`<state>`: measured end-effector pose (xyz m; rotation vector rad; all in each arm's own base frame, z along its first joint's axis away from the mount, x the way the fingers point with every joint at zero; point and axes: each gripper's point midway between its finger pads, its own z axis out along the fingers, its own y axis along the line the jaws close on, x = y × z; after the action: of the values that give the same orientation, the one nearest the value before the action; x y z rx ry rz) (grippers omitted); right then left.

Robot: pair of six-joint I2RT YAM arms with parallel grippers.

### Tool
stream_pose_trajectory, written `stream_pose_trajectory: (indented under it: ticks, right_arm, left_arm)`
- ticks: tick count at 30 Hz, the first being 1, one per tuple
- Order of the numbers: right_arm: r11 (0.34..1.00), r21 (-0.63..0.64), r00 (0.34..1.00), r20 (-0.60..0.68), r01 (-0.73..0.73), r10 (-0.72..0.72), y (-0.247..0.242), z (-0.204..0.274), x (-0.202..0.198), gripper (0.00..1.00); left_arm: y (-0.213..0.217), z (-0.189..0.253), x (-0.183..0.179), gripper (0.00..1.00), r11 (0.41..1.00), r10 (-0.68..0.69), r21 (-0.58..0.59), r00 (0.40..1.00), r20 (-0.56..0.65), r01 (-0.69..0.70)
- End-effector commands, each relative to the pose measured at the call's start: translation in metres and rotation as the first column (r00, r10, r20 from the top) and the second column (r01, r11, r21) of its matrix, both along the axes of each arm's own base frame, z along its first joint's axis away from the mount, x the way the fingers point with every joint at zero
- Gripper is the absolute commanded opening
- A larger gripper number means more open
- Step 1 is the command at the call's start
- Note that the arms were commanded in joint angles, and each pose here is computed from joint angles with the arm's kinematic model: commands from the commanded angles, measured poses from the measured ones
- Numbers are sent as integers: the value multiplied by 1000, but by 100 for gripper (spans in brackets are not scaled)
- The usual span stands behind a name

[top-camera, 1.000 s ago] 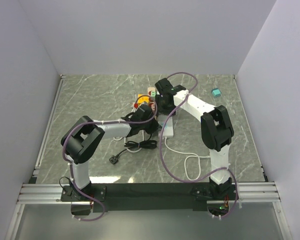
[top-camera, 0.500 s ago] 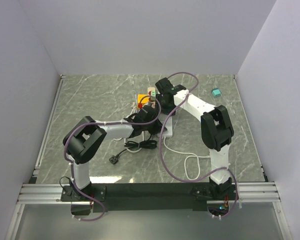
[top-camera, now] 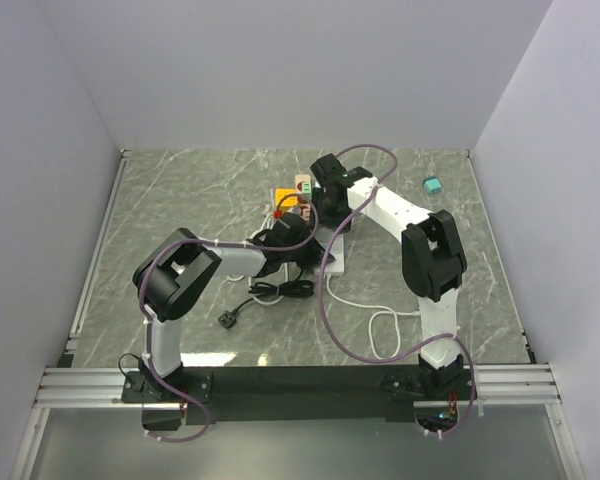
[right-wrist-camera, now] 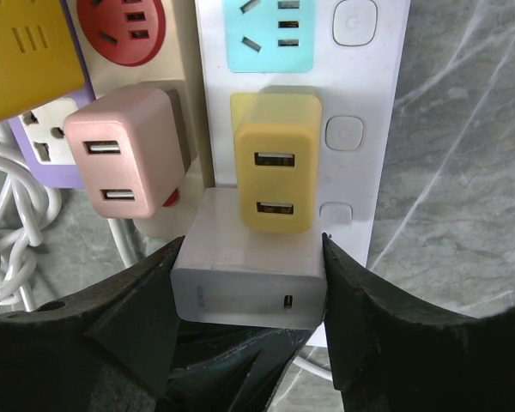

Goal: Pull the plug off the socket

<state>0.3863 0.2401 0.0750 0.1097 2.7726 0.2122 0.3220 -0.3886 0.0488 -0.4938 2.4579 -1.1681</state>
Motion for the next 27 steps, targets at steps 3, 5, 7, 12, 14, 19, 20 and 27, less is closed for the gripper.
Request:
stream_pose_trajectory:
  ticks: [3,5,7,12,14,19,20,27]
  right_arm:
    - [989,144,998,60,15,-23,23,78,-13,0]
    - [993,116,999,46,15,-20,20,78,-15,0]
    - [995,97,999,36,11,-15,16,81,-18,0]
    - [991,129,998,64,19,-27,15,98,-21,0]
    - [990,143,996,80,15,-26,15,106,-20,0]
    - [994,109,999,46,6,-12,14,82,-16,0]
    - [993,118,998,60,3,-10,16,80,-14,0]
    - [995,103,1000,14,8,-9,21,50,-12,0]
  left_arm:
    - [66,-112,-44,0,946,75,323,973,-218,0]
    - [68,-116,-46,0,943,79,334,971,-226,1]
    - [70,-117,-47,0,941,82,339,971,-225,-1]
    - [75,-122,-51,0,935,88,354,968,-235,1]
    - [75,-122,-51,0,936,89,353,967,-239,1]
    - [74,-122,-49,0,934,84,358,968,-237,6]
    - [74,-122,-48,0,932,86,362,968,-235,5]
    - [79,-115,-40,0,923,105,383,973,-205,-18]
